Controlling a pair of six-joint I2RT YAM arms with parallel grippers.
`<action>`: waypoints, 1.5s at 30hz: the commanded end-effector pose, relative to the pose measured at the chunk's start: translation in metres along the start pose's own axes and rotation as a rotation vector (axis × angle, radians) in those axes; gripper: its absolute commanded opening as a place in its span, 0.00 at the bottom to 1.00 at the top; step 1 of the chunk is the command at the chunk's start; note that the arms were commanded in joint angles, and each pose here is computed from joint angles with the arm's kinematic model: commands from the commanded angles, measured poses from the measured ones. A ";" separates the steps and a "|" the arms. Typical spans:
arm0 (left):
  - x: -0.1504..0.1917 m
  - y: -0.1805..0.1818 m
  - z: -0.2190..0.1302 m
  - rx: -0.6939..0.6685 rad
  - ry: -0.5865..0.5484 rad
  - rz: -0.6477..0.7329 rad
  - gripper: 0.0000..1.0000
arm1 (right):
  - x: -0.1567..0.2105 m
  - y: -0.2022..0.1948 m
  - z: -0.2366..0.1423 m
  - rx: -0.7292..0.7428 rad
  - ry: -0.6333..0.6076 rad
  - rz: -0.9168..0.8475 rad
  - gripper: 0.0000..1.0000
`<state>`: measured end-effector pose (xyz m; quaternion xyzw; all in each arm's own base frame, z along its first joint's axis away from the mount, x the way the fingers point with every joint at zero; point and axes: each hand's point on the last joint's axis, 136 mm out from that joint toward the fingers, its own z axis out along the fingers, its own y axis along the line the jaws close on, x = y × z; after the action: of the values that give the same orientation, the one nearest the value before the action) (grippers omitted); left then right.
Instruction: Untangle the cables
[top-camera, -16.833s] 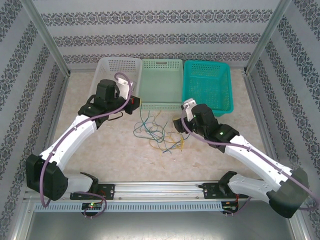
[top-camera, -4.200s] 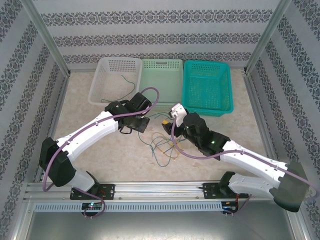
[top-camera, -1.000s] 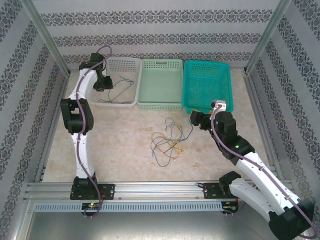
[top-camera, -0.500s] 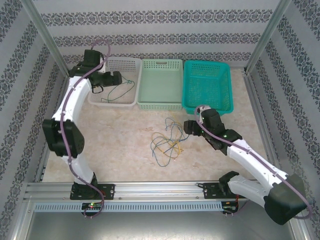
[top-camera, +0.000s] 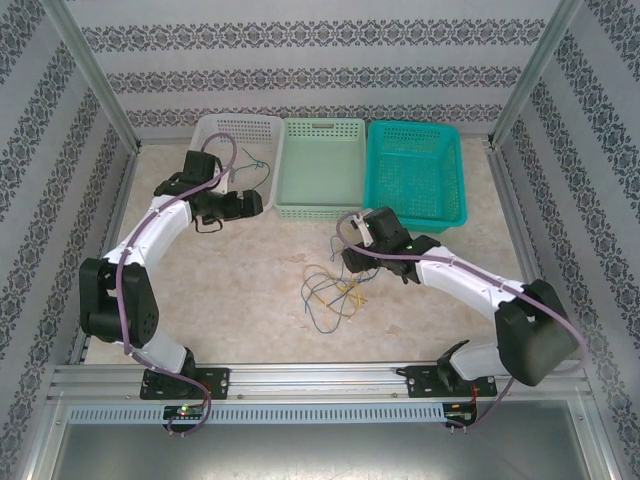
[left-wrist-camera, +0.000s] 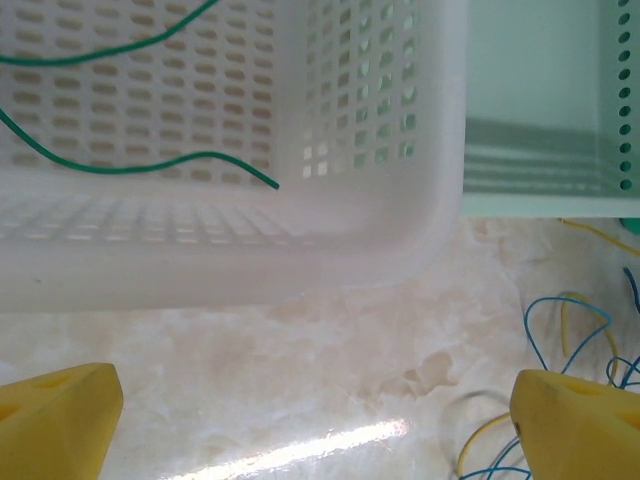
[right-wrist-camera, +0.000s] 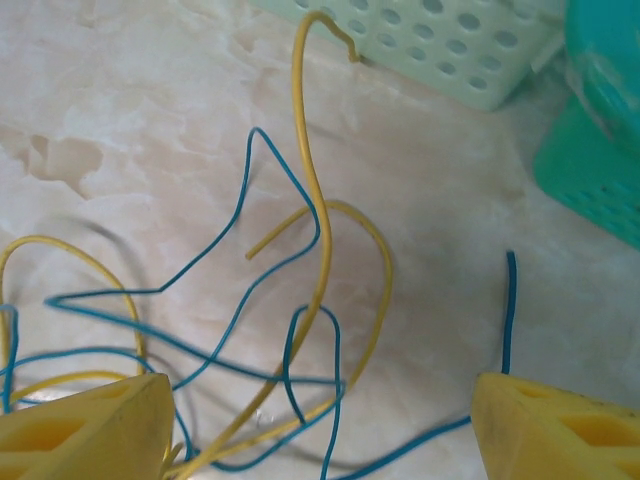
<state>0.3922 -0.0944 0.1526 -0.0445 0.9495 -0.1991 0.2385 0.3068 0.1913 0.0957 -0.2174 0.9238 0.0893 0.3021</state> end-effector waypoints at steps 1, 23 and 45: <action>-0.012 -0.020 -0.013 0.081 -0.077 0.014 1.00 | -0.017 -0.002 0.010 0.011 -0.017 -0.081 0.76; -0.006 -0.021 -0.003 0.103 -0.045 0.004 1.00 | -0.061 0.003 -0.068 0.001 -0.252 -0.073 0.01; 0.003 -0.057 0.007 0.174 -0.022 0.081 1.00 | -0.213 0.025 -0.281 -0.199 -0.816 -0.007 0.00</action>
<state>0.3876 -0.1385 0.1662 0.0005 0.9332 -0.2570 0.2512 0.3017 0.1984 0.4321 -0.2030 0.7254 0.2255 0.6179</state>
